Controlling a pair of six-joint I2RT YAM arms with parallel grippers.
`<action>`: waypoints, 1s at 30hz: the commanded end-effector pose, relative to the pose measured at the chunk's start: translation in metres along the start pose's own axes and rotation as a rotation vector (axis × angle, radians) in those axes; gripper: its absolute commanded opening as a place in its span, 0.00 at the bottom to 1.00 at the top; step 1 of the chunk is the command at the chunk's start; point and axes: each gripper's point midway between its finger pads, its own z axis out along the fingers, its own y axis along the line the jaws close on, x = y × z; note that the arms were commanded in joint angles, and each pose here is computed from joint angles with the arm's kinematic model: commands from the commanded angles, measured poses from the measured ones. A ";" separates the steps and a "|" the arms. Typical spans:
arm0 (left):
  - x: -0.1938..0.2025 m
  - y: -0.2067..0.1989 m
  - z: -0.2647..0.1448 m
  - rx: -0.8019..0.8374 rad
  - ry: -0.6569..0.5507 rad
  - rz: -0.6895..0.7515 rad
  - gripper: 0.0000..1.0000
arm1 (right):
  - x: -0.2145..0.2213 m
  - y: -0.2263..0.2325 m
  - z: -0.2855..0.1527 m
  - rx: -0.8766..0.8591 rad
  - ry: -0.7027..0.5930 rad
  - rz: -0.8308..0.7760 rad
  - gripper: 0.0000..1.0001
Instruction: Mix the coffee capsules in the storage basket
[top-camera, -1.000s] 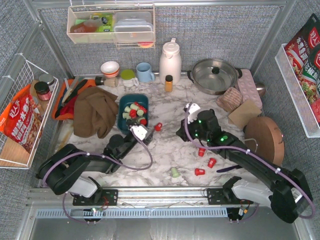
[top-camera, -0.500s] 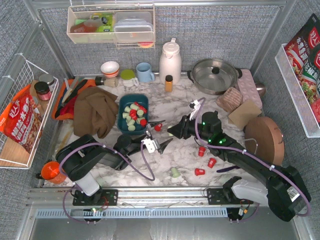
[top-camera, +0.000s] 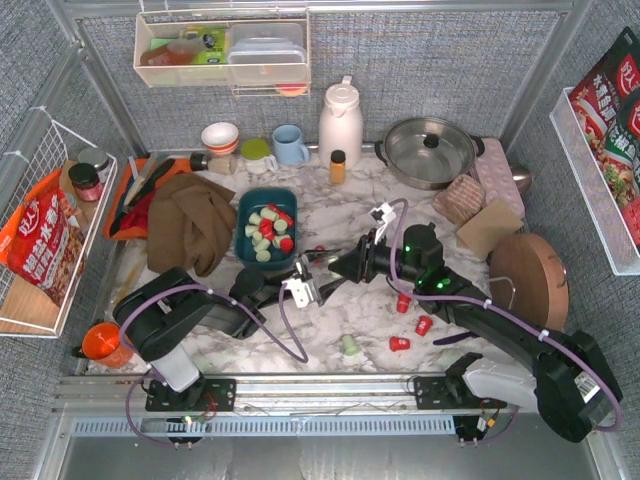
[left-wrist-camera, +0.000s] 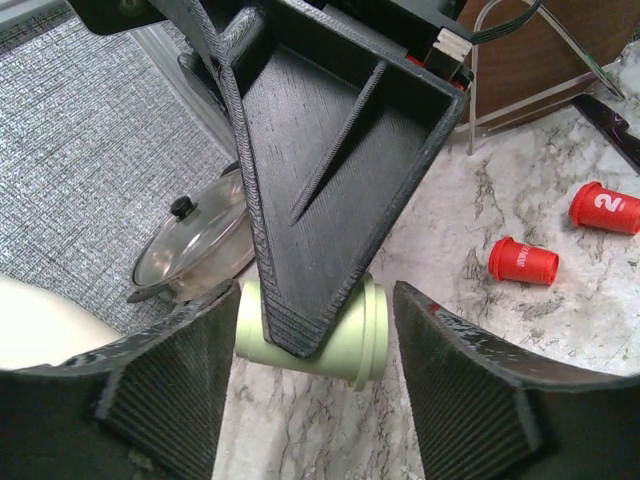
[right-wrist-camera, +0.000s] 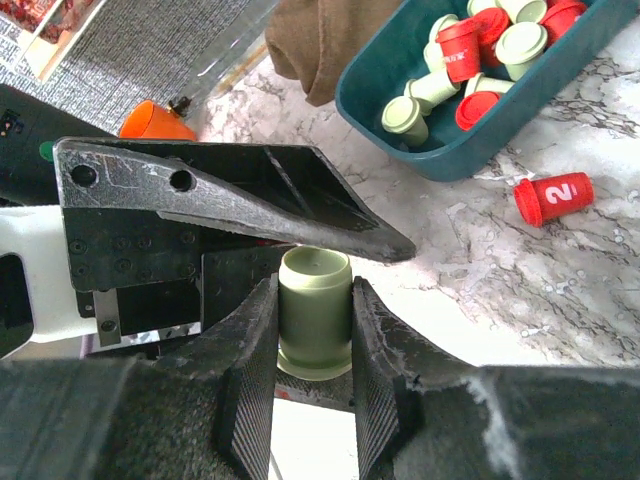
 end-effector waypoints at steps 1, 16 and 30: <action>-0.017 0.001 0.004 0.012 -0.067 0.013 0.67 | -0.003 0.010 0.000 -0.044 0.007 -0.055 0.11; -0.017 -0.002 0.004 0.024 -0.066 0.014 0.32 | 0.002 0.011 0.000 -0.034 0.043 -0.073 0.23; 0.017 0.040 -0.019 -0.265 0.095 -0.084 0.15 | -0.013 -0.006 -0.028 0.151 0.041 -0.178 0.51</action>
